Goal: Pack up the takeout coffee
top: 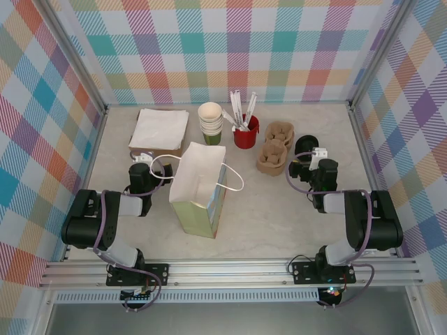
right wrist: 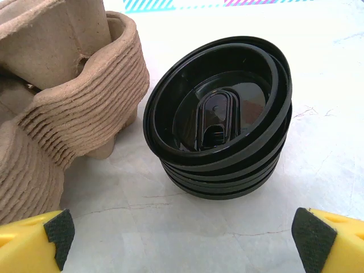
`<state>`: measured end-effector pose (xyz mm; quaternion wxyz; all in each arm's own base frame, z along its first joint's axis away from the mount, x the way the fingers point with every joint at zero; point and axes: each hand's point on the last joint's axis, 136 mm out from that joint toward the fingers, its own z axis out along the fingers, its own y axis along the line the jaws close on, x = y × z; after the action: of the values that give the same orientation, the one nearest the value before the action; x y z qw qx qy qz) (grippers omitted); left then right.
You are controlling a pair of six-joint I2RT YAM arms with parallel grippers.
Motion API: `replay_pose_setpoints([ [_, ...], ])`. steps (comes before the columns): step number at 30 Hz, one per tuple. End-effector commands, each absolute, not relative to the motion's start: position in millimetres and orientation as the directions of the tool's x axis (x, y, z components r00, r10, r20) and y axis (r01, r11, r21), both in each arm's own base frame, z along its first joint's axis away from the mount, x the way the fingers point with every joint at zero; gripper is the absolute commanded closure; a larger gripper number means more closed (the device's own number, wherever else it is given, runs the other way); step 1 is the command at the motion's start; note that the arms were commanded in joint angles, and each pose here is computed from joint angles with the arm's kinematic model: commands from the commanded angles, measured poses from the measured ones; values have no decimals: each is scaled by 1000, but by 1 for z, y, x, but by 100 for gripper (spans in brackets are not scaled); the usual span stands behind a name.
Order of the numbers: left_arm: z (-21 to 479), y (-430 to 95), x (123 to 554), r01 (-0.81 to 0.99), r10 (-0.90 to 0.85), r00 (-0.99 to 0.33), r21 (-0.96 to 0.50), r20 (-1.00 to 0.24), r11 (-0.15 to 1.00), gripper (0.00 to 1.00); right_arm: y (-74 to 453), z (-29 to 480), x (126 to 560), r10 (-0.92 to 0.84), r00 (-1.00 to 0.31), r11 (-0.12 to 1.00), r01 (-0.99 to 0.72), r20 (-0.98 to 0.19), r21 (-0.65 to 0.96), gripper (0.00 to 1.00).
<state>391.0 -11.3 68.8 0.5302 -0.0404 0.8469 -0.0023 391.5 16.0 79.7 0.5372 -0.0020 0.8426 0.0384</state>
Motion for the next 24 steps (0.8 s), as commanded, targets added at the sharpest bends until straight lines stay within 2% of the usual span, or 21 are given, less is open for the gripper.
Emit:
replay_pose_setpoints([
  [1, 79, -13, 399, -48, -63, -406, -47, -912, 998, 0, 17, 90, 397, 45, -385, 996, -58, -922, 73, 0],
  [15, 81, -10, 398, -63, -70, -401, -49, -913, 997, 0, 18, 91, 397, 50, -385, 995, -64, -922, 80, 0],
  [20, 117, 16, 392, -226, -133, -407, -42, -904, 973, 0, 3, 103, 396, 85, -385, 996, 26, -919, 81, 0],
  [24, 152, 28, 381, -321, -210, -442, -65, -872, 945, 0, 3, 117, 385, 93, -458, 996, 40, -884, 84, 0],
])
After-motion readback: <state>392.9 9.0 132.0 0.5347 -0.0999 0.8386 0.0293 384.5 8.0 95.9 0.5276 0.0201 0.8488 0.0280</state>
